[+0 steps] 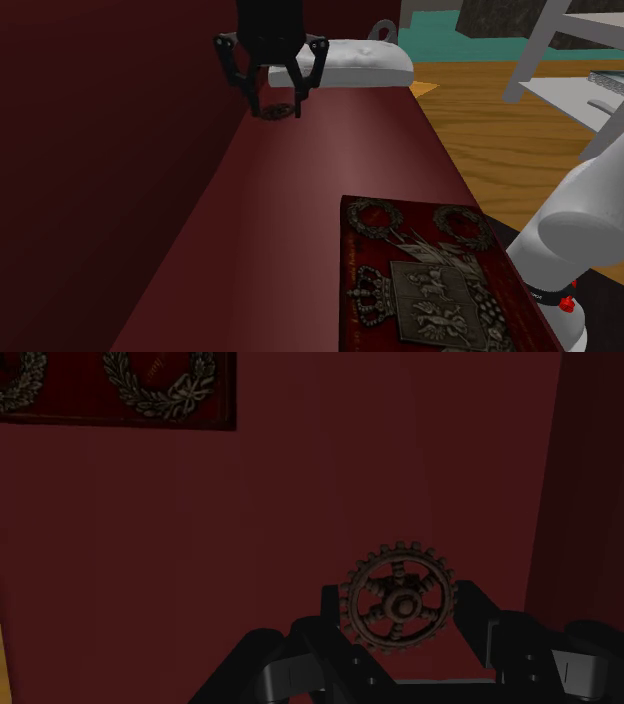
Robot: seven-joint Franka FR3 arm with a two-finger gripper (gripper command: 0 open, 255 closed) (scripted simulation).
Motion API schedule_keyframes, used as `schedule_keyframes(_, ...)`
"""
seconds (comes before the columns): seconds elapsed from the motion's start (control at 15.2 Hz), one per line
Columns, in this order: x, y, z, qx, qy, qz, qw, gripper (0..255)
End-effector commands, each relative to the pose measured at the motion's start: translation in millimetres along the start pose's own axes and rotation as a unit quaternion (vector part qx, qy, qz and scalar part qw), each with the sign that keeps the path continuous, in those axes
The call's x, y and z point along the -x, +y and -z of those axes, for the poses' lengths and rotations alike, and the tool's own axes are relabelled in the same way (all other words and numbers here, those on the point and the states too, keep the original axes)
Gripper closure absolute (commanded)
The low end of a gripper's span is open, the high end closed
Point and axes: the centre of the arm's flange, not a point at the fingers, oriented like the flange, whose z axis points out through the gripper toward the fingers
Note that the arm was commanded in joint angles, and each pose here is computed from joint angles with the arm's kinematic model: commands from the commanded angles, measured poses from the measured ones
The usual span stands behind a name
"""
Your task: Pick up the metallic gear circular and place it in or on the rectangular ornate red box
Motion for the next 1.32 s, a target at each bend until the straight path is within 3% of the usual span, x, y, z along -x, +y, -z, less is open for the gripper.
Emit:
schedule_keyframes(0.0,22,18,1,0.0,-0.001,-0.001,1.0,255)
schedule_keyframes(1.25,227,162,6,0.0,-0.001,-0.001,1.0,255)
